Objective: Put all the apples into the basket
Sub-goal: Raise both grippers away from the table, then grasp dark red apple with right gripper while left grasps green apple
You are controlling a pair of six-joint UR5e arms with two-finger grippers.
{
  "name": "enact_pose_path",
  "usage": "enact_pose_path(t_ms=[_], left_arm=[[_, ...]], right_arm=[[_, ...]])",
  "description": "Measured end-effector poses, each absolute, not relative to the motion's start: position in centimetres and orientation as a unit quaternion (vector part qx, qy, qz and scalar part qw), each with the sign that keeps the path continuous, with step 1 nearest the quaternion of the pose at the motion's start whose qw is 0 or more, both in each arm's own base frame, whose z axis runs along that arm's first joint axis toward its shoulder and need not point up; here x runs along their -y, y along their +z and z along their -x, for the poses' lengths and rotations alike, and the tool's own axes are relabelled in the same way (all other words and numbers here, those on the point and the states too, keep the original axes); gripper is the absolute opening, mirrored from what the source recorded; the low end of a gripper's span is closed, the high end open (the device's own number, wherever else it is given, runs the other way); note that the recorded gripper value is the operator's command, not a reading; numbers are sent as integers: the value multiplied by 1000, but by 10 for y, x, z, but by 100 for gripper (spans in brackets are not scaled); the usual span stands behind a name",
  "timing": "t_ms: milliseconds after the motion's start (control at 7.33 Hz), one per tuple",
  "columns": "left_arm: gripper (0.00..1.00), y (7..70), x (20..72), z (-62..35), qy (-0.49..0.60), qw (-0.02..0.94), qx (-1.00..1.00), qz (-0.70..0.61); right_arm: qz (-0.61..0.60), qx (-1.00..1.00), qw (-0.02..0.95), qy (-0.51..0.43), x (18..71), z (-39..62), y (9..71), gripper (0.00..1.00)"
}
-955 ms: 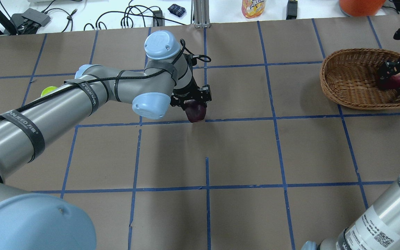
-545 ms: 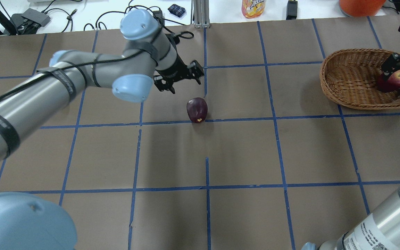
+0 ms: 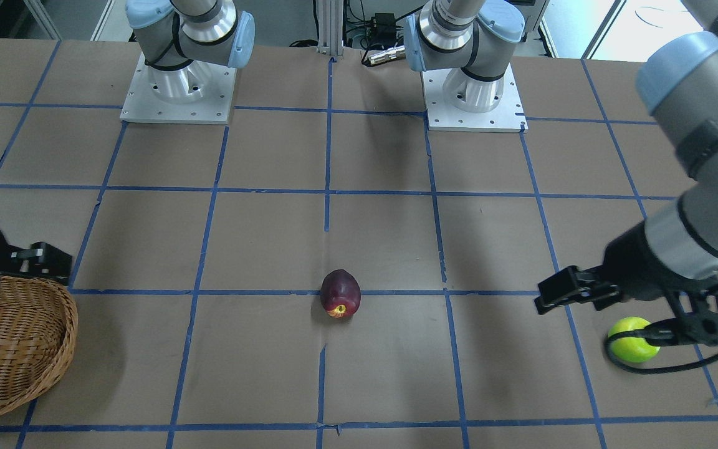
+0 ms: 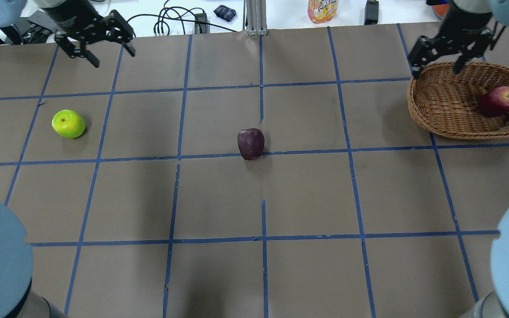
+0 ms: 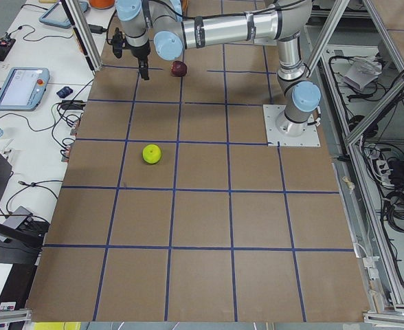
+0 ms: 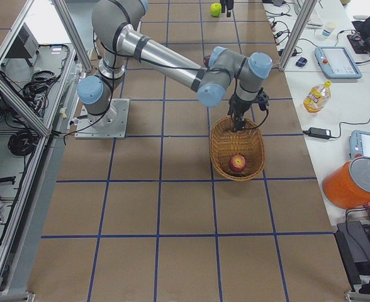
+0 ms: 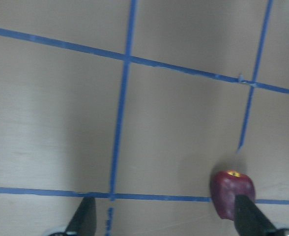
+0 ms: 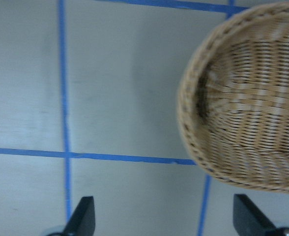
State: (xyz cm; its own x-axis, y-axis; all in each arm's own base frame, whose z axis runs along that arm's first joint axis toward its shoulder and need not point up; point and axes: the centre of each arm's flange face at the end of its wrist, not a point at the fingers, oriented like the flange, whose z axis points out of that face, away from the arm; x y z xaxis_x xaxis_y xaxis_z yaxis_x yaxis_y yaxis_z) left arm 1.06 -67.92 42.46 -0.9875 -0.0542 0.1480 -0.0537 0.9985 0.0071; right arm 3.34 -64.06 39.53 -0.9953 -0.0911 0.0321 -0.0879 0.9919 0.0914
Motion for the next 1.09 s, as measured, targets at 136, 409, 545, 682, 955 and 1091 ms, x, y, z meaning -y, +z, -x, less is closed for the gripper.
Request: enact_pose_path(t_ms=[136,409,545,682,955,1091], left_arm=[[100,411,687,-64,0,47,999,17],[100,356,706,-143,2,15,999,48],[100,322,714,-171,-5,4,999,46],[100,294,717,-189,-15,3,999,41],[100,239,715,-213,-33,12,999,27],[100,222,712,-220,-35,14,999,21]], right_arm=[[-46,998,19,-42,631,-110,398,100],[-45,998,5,-48,603,-232,384,100],[-34,998,-14,-53,595,-276,367,100],[-27,998,-26,-51,591,-310,348,100],[-17,999,-34,-36,592,-367,296,100],[-6,999,-38,-25,597,-383,274,100]])
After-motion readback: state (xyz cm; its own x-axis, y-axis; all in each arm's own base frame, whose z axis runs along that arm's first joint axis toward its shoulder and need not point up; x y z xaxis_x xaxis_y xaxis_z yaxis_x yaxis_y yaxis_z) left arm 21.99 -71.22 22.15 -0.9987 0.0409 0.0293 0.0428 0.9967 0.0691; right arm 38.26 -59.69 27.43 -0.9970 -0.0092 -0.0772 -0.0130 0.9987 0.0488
